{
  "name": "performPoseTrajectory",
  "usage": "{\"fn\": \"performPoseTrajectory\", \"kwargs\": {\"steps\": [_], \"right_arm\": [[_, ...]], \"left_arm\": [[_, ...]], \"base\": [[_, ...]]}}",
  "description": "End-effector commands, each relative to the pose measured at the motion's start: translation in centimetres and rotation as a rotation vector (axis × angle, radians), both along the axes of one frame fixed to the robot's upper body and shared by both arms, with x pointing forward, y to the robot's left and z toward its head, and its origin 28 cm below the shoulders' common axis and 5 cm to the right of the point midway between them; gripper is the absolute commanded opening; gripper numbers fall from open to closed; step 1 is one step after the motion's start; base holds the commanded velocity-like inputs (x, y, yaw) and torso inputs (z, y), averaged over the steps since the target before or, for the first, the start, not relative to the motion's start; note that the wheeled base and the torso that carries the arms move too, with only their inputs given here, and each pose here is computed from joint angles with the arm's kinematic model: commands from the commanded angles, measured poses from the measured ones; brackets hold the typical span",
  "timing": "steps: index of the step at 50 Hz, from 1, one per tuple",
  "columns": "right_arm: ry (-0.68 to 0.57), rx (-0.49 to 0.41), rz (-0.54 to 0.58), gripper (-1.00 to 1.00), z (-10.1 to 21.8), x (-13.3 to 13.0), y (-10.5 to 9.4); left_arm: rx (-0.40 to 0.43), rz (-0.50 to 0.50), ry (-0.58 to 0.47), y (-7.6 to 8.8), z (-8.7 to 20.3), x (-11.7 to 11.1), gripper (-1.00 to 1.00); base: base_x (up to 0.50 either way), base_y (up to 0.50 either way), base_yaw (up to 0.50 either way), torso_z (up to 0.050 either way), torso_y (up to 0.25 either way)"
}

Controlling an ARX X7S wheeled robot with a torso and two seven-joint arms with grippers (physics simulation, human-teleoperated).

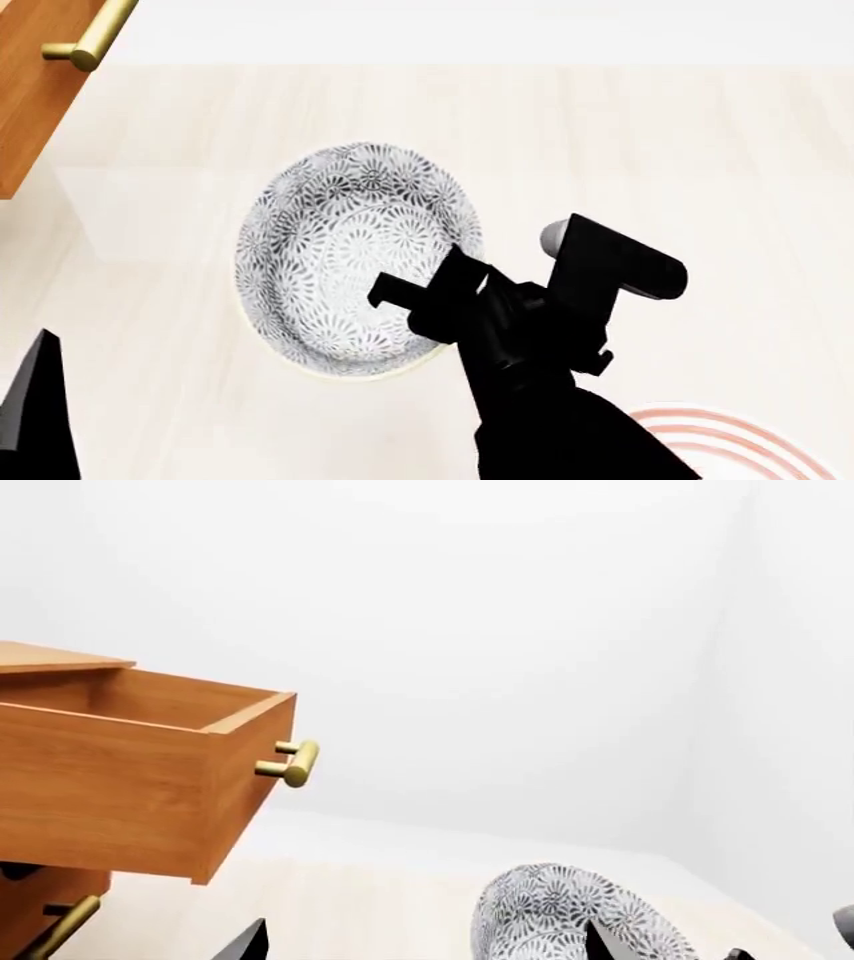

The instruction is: Put the bowl on the plate.

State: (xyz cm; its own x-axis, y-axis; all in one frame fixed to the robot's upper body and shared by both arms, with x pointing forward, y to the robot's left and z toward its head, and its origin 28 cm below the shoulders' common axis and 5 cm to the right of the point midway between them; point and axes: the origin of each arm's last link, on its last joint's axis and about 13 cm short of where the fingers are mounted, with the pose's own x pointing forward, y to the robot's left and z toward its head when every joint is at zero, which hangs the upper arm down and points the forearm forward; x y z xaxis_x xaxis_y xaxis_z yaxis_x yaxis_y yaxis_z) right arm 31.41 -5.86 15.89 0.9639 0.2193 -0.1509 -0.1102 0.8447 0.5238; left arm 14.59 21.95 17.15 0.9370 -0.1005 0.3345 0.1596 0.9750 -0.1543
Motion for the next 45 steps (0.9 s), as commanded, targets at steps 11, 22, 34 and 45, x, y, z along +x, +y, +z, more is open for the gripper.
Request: {"fn": "performPoseTrajectory", "kwargs": {"steps": [11, 22, 34, 45], "right_arm": [[-0.064, -0.022, 0.041, -1.0, 2.1, -7.5, -2.2], [-0.065, 0.01, 0.011, -1.0, 2.1, -10.6, -4.0], [-0.065, 0.011, -0.037, -1.0, 1.9, -12.7, -5.6], [-0.058, 0.035, -0.078, -1.0, 1.3, -14.7, -6.6]], "left_arm": [[0.003, -0.013, 0.004, -0.3, 0.0, -0.3, 1.0], [0.001, -0.023, 0.008, -0.4, -0.1, -0.3, 1.0], [0.0, -0.023, 0.01, -0.4, -0.2, -0.3, 1.0], [-0.001, -0.025, 0.008, -0.5, -0.1, -0.4, 1.0]], "base": [[0.0, 0.0, 0.0, 0.0, 0.0], [0.0, 0.0, 0.0, 0.0, 0.0], [0.0, 0.0, 0.0, 0.0, 0.0], [0.0, 0.0, 0.0, 0.0, 0.001]]}}
